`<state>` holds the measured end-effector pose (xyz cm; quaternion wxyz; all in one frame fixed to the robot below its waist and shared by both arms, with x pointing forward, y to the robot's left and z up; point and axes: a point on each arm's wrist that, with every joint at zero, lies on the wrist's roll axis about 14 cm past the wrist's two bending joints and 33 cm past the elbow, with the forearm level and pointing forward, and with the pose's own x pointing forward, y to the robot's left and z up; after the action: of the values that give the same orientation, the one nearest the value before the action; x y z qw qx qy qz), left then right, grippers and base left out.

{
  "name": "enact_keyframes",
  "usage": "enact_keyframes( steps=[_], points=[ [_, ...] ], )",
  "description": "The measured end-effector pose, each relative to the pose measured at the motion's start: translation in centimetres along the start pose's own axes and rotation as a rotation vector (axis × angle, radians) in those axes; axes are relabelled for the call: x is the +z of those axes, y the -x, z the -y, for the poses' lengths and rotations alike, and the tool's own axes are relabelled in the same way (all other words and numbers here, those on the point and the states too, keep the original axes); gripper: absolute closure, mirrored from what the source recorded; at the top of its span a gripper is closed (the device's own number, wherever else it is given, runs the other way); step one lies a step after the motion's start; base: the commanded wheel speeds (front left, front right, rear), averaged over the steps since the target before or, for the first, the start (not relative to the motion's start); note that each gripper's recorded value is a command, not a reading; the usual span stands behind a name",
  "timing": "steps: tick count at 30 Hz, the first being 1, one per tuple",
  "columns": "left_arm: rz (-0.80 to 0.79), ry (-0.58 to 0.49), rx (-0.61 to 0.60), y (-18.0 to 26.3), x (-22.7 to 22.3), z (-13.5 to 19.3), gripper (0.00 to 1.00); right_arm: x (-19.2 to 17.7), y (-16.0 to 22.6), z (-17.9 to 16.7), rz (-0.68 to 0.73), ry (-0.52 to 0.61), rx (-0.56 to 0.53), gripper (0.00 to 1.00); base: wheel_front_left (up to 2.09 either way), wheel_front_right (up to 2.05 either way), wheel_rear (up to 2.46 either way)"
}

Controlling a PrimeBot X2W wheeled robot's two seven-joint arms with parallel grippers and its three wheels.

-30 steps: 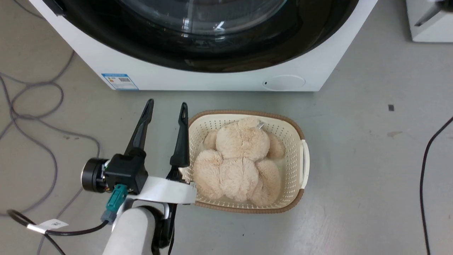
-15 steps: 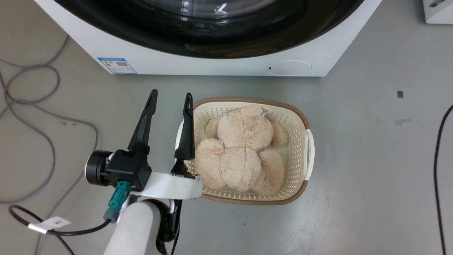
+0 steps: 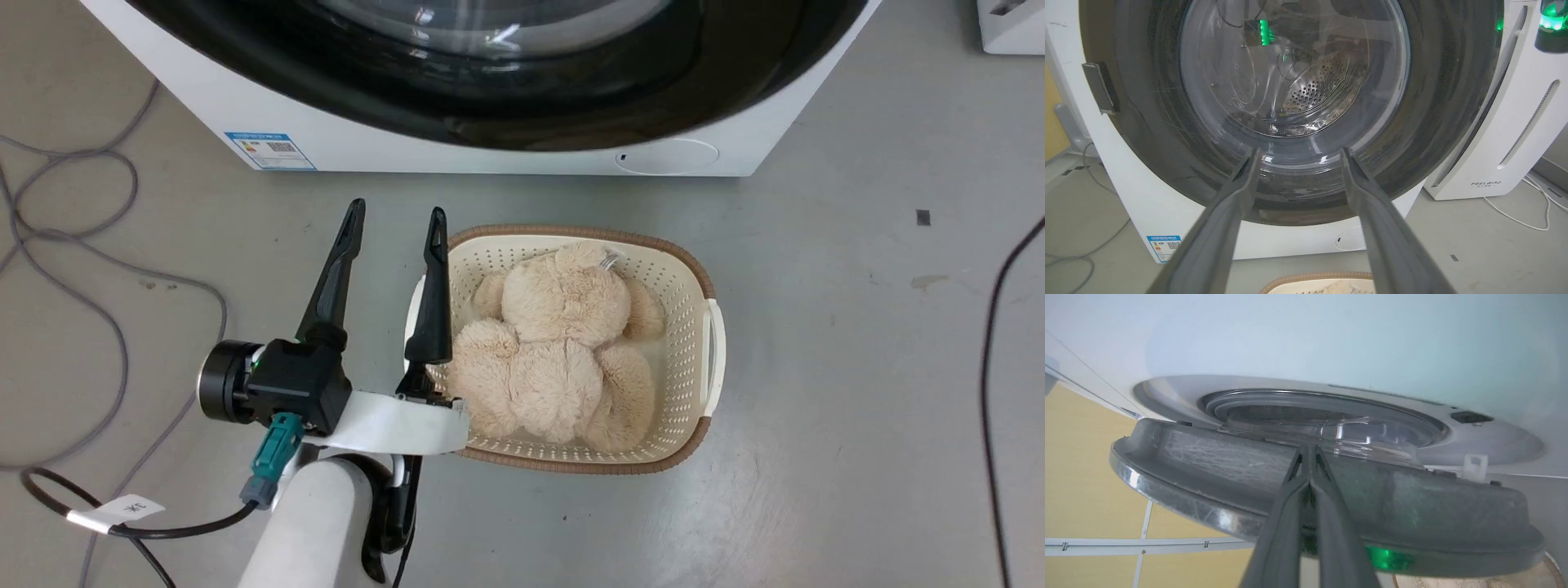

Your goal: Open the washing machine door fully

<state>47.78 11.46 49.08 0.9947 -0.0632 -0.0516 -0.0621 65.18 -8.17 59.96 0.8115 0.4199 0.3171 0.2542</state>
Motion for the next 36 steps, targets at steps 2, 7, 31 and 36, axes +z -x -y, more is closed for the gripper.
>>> enact_keyframes(
  steps=[2, 7, 31, 36],
  points=[
    [0.0, 0.003, 0.001, 0.0, 0.1, 0.0, 0.0, -0.6, -0.1, 0.2, -0.012, -0.004, -0.003, 1.0, 0.0, 0.0, 0.0],
    [0.002, 0.004, -0.001, 0.2, 0.3, 0.1, 0.0, -2.0, -0.3, 0.3, -0.046, -0.012, -0.004, 1.0, 0.0, 0.0, 0.0],
    [0.007, -0.023, 0.042, 7.3, 3.6, -0.6, 0.0, -16.5, 5.4, -3.1, -0.328, -0.045, 0.098, 1.0, 0.0, 0.0, 0.0],
    [0.015, -0.026, 0.044, 8.7, 4.2, -0.6, 0.0, -19.9, 7.0, -4.8, -0.385, -0.041, 0.154, 1.0, 0.0, 0.0, 0.0]
  ],
)
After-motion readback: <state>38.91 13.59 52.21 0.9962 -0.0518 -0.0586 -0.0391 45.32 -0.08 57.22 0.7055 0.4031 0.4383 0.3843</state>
